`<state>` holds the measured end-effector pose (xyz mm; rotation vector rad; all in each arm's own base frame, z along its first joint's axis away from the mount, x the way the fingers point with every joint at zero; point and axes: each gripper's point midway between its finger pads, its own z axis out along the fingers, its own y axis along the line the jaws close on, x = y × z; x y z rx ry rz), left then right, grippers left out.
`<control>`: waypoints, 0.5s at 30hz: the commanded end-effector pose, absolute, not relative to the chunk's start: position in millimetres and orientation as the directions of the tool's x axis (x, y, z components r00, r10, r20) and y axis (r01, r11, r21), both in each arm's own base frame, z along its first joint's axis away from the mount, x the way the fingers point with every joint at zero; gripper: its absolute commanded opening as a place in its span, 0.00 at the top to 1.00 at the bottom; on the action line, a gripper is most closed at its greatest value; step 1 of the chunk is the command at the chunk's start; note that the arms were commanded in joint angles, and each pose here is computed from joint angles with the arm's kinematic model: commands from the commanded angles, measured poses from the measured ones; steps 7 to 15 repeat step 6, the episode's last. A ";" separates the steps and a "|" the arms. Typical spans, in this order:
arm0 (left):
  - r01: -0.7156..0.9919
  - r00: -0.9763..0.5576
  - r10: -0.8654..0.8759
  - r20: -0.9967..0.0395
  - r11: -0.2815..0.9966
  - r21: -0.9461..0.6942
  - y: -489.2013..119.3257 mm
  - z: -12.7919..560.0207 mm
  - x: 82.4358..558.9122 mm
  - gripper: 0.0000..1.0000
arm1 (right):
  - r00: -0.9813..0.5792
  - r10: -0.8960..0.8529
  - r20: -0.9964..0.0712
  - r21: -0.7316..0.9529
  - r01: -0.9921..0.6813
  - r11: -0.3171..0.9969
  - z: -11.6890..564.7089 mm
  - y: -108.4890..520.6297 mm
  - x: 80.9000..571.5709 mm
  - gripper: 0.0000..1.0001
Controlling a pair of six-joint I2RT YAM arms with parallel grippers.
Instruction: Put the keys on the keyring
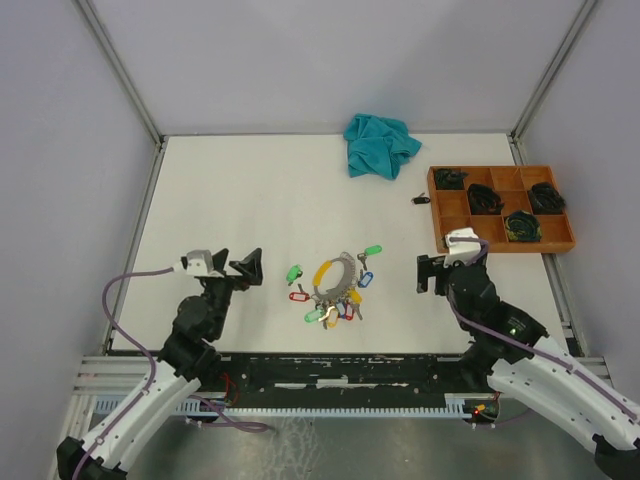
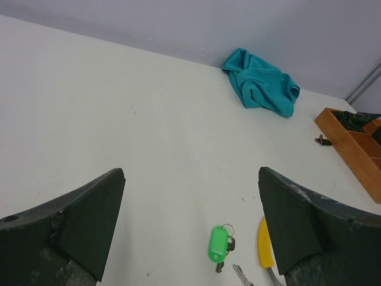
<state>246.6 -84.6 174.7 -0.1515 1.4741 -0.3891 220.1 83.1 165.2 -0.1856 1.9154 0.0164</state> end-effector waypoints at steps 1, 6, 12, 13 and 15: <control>0.192 0.048 -0.339 -0.940 0.926 -0.324 -90.2 179.9 246.5 0.01 | -0.300 -0.082 -0.950 -0.052 -0.108 0.993 174.7 79.4 221.6 0.00; 0.235 0.023 -0.320 -0.947 0.922 -0.306 -99.5 179.5 245.8 0.01 | -0.297 -0.087 -0.951 -0.053 -0.122 0.991 174.4 81.4 221.4 0.00; 0.235 0.023 -0.320 -0.947 0.922 -0.306 -99.5 179.5 245.8 0.01 | -0.297 -0.087 -0.951 -0.053 -0.122 0.991 174.4 81.4 221.4 0.00; 0.235 0.023 -0.320 -0.947 0.922 -0.306 -99.5 179.5 245.8 0.01 | -0.297 -0.087 -0.951 -0.053 -0.122 0.991 174.4 81.4 221.4 0.00; 0.235 0.023 -0.320 -0.947 0.922 -0.306 -99.5 179.5 245.8 0.01 | -0.297 -0.087 -0.951 -0.053 -0.122 0.991 174.4 81.4 221.4 0.00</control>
